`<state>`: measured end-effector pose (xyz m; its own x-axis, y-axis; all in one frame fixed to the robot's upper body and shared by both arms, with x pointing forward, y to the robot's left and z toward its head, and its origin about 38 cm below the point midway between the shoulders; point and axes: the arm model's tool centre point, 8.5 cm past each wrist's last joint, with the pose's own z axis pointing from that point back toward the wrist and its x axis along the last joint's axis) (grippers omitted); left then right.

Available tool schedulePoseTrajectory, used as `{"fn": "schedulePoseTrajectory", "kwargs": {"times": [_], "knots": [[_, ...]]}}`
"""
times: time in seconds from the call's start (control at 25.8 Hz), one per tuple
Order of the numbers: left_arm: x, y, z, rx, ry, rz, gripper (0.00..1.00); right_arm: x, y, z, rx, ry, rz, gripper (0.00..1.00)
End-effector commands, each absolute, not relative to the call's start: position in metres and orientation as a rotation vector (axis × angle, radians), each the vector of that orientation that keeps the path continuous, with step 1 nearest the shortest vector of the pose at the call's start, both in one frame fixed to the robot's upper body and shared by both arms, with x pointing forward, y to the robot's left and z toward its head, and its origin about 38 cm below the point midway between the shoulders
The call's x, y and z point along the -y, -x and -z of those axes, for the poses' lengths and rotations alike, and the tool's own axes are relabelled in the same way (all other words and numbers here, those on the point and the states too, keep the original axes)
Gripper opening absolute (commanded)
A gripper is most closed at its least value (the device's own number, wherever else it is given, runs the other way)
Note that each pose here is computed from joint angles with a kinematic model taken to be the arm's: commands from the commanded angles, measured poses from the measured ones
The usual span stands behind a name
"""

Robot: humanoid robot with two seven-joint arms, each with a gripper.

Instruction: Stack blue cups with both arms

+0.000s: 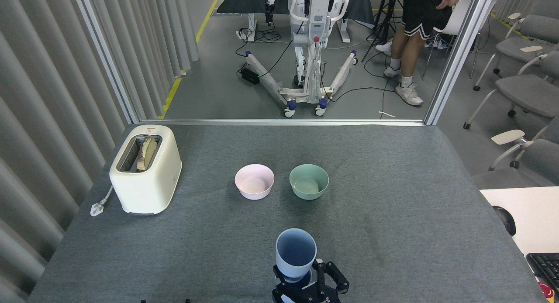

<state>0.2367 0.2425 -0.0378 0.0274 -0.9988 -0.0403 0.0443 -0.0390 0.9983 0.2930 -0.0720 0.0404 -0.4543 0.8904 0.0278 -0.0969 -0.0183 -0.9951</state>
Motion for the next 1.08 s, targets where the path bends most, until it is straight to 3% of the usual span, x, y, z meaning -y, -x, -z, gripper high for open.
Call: {"fn": "schedulePoseTrajectory", "kwargs": {"times": [0.0, 0.15, 0.35, 0.81, 1.05], "knots": [[-0.243, -0.237, 0.038, 1.137, -1.221, 1.236, 1.0, 0.073, -0.293, -0.039, 1.463, 0.869, -1.588, 0.73], [-0.243, -0.237, 0.038, 1.137, -1.221, 1.236, 1.0, 0.072, -0.292, -0.036, 1.456, 0.861, -1.591, 0.89], [-0.244, -0.237, 0.038, 1.134, -1.222, 1.237, 1.0, 0.072, -0.292, -0.036, 1.459, 0.863, -1.589, 0.98], [-0.244, -0.237, 0.037, 1.137, -1.221, 1.236, 1.0, 0.066, -0.292, -0.047, 1.558, 0.875, -1.564, 0.99], [-0.246, -0.235, 0.038, 1.13, -1.222, 1.236, 1.0, 0.068, -0.294, -0.07, 1.708, 0.977, -1.432, 0.99]]}}
